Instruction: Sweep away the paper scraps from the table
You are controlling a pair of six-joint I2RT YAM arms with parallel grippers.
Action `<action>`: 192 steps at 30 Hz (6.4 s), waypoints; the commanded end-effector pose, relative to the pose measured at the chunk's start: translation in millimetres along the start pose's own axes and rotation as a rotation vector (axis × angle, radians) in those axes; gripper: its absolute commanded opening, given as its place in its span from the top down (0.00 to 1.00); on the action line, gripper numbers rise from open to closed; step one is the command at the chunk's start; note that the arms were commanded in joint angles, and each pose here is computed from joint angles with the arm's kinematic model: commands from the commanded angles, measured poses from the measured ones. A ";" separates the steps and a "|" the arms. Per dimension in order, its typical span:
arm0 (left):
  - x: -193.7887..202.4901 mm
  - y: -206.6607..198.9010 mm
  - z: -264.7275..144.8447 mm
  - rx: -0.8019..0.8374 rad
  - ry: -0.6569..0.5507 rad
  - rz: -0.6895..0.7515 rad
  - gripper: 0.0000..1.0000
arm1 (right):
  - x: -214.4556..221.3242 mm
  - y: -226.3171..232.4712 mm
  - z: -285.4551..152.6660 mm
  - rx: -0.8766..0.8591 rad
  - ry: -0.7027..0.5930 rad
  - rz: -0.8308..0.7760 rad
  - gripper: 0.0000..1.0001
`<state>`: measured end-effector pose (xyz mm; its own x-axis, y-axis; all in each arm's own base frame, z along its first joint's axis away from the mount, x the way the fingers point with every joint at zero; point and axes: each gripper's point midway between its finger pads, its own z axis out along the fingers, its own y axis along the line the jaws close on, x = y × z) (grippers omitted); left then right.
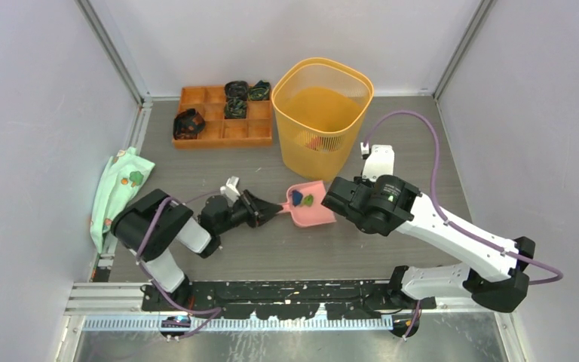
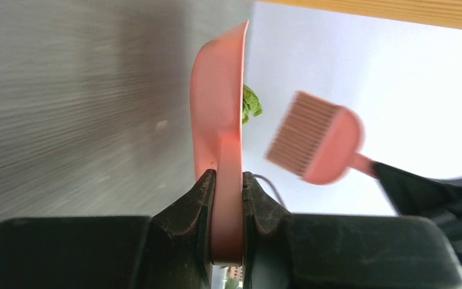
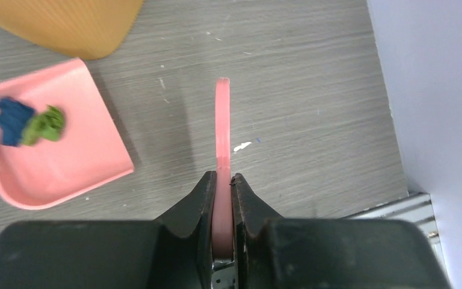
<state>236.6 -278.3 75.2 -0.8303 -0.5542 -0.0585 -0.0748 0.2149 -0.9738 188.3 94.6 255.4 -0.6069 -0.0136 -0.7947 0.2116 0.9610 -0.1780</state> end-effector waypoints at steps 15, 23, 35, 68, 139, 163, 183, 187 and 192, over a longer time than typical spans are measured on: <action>-9.7 -277.9 -65.4 0.173 0.024 0.092 0.99 | 13.8 -60.3 8.4 0.102 0.008 0.076 0.99; -23.4 -319.6 -55.5 0.137 0.072 0.070 0.99 | 19.2 -52.7 7.6 0.047 0.033 0.101 1.00; -79.1 -330.9 -35.9 0.076 0.059 0.045 0.99 | 29.8 -48.0 12.6 0.035 0.069 0.083 0.99; -177.0 -408.5 7.4 0.056 -0.107 0.861 0.99 | 58.0 -5.0 35.6 -0.042 0.146 0.058 0.99; -45.3 43.0 -67.1 -0.276 0.128 0.160 0.99 | -27.5 70.3 -11.9 -0.031 -0.093 -0.135 0.99; -68.3 -87.7 -55.0 0.180 0.047 0.067 0.99 | -12.4 -21.1 -14.5 0.030 -0.106 -0.045 1.00; -51.7 -165.5 -97.8 0.095 0.040 0.000 0.99 | -13.5 -24.5 -11.8 0.014 -0.096 -0.030 0.99; -51.1 -191.7 -107.4 0.087 0.031 -0.039 0.99 | -12.8 -26.3 -10.4 0.014 -0.094 -0.026 1.00; -55.5 -235.8 -117.4 0.102 0.013 -0.029 0.99 | -12.1 -28.9 -8.5 0.013 -0.091 -0.016 0.99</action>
<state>241.1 -204.0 296.4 -0.8377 -0.5451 -0.0346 -0.0435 0.1296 -0.9906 186.0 85.0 271.2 -0.5424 -0.0296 -0.8396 0.2032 0.9651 -0.1653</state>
